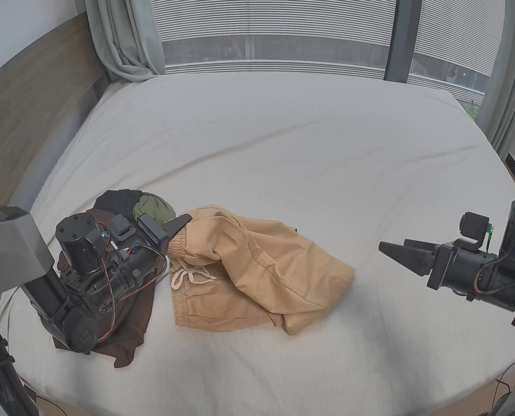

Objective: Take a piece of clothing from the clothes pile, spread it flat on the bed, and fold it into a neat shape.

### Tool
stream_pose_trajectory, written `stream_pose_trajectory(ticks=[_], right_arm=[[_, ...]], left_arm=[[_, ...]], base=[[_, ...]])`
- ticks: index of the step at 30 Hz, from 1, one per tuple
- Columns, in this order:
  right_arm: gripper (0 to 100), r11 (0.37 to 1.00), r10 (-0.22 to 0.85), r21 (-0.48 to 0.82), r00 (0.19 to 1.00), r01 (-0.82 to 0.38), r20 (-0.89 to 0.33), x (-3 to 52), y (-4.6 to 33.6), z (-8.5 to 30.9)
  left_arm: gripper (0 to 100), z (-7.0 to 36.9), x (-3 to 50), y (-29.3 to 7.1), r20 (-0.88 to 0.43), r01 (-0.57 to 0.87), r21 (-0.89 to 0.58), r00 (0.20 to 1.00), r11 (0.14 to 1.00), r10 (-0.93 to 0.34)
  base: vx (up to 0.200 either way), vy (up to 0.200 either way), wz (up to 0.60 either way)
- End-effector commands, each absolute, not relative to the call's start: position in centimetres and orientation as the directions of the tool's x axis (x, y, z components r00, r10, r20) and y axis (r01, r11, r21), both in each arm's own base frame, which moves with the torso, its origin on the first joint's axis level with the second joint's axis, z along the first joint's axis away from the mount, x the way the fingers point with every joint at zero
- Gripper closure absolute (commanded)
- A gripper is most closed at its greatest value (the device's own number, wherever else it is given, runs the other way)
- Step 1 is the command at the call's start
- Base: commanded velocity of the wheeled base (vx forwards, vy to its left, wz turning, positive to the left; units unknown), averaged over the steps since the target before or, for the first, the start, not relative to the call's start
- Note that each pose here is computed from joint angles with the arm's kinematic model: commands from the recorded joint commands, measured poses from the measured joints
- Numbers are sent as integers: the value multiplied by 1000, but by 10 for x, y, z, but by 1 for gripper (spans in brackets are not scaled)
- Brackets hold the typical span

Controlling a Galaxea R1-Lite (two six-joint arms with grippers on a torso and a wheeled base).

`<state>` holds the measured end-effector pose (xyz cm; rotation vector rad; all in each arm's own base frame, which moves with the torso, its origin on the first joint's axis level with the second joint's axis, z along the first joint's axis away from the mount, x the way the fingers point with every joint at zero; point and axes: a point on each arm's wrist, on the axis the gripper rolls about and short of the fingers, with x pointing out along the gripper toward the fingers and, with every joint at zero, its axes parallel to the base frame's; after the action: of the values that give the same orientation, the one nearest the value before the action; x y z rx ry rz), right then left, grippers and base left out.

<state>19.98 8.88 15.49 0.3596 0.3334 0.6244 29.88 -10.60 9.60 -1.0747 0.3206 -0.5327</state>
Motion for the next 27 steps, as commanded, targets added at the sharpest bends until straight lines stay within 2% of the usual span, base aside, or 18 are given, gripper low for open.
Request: stream_pose_trajectory(ticks=[1, 14, 22, 27], right_arm=[[0, 767, 612, 450, 733, -458, -297, 214, 96, 121], [0, 747, 615, 533, 717, -397, -329, 239, 109, 70], [0, 725, 618, 567, 732, -390, -287, 249, 114, 46], [0, 729, 618, 570, 723, -379, -308, 253, 116, 31]], left_arm=[[100, 94, 300, -104, 1, 251, -893, 832, 374, -554], [100, 92, 302, -102, -4, 242, -894, 837, 377, -548], [100, 91, 304, -100, -7, 237, -893, 842, 382, -540], [100, 90, 304, -99, -7, 235, -894, 843, 381, -538]], base=[[0, 0, 0], [0, 0, 0], [0, 0, 0], [0, 0, 0]])
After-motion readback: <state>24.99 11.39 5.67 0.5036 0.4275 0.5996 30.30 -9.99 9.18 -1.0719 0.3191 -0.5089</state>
